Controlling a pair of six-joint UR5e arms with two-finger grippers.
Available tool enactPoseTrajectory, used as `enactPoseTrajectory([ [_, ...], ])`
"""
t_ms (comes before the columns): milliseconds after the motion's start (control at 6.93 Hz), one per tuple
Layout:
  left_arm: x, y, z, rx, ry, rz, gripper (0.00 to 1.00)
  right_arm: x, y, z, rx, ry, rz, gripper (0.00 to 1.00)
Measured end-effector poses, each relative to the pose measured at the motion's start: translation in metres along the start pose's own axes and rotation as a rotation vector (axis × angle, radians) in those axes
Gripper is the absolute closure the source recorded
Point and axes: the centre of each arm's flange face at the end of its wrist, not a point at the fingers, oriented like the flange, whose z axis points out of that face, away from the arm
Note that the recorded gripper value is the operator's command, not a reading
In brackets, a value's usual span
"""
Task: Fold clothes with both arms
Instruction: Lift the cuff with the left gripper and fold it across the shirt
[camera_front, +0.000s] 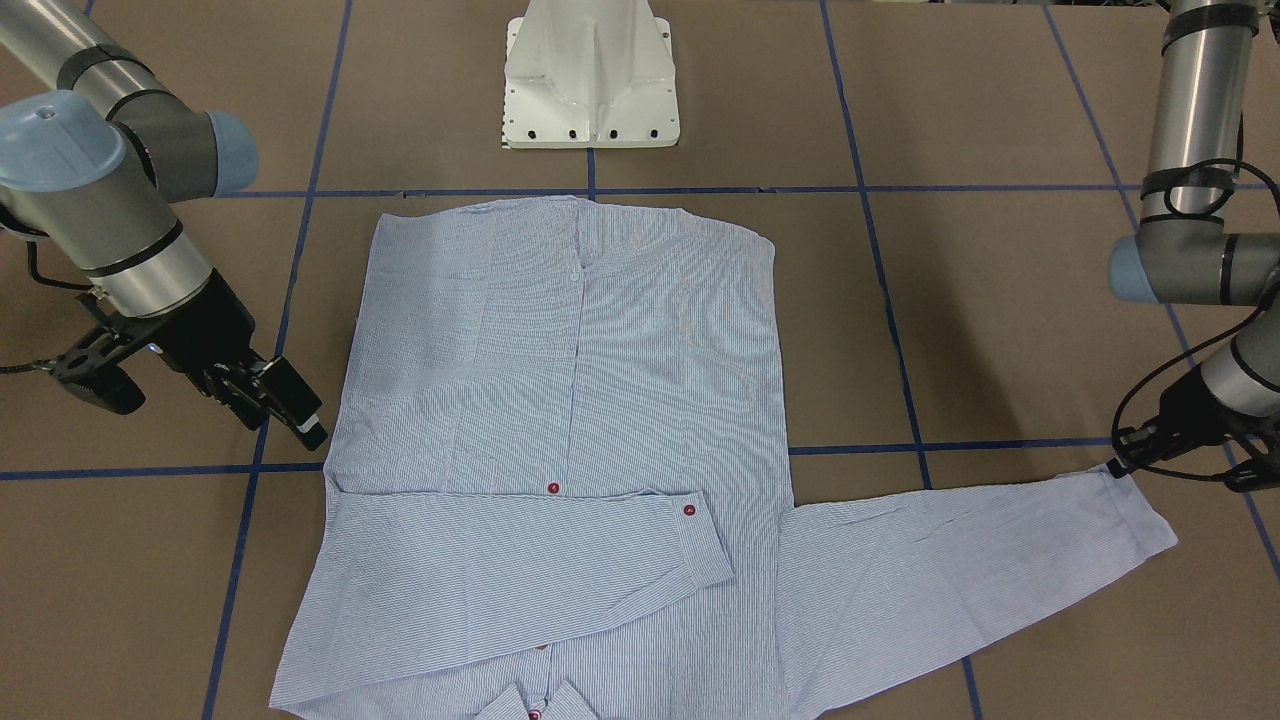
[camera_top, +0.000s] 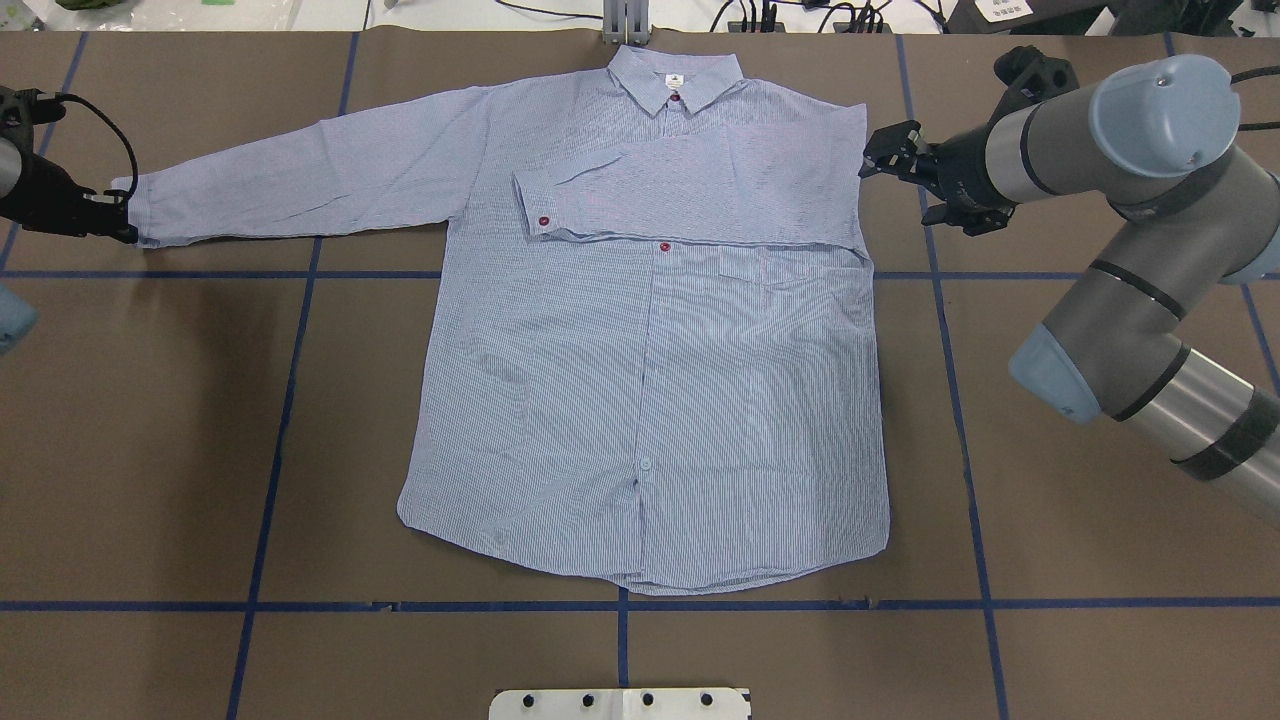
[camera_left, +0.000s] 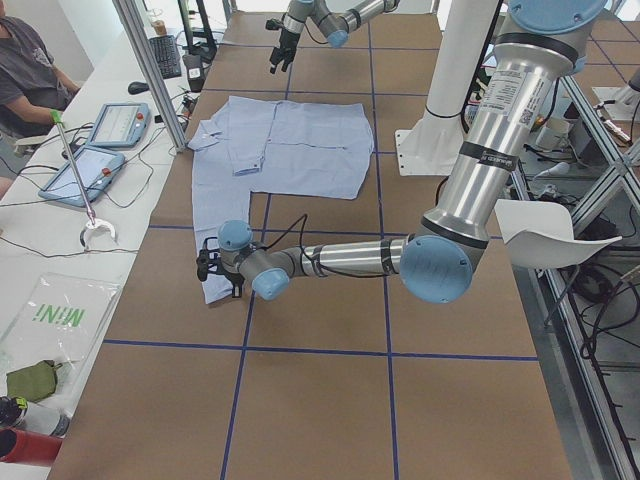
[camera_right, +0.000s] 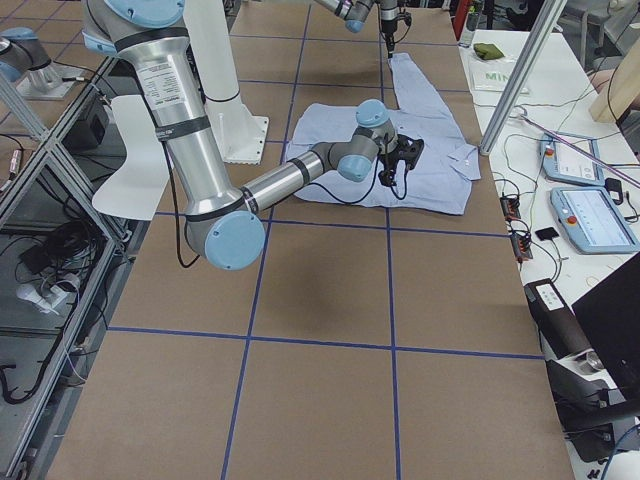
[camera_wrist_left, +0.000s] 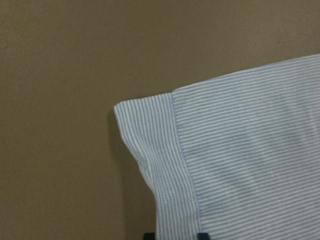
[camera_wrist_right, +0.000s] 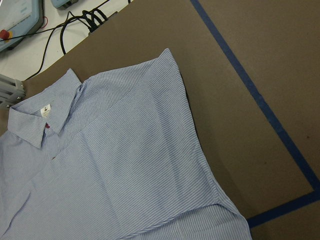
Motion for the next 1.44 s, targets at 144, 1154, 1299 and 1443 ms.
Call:
enactPoseTrajectory([
  [144,0.004,-0.004,-0.008,0.013,0.008,0.003,1.00,0.000,0.001,0.001,0.003,0.001,-0.001,0.00],
  [1154,0.377,-0.002,-0.102,0.068,0.206,-0.063,1.00,0.116,-0.062,-0.026,0.039,0.083,-0.021,0.00],
  [1299,0.453,0.028,-0.097,0.063,0.247,-0.093,1.00,0.144,-0.094,-0.046,0.016,0.095,-0.052,0.00],
  [1443,0.522,0.055,-0.097,0.064,0.288,-0.133,1.00,0.170,-0.119,-0.063,-0.018,0.100,-0.069,0.00],
])
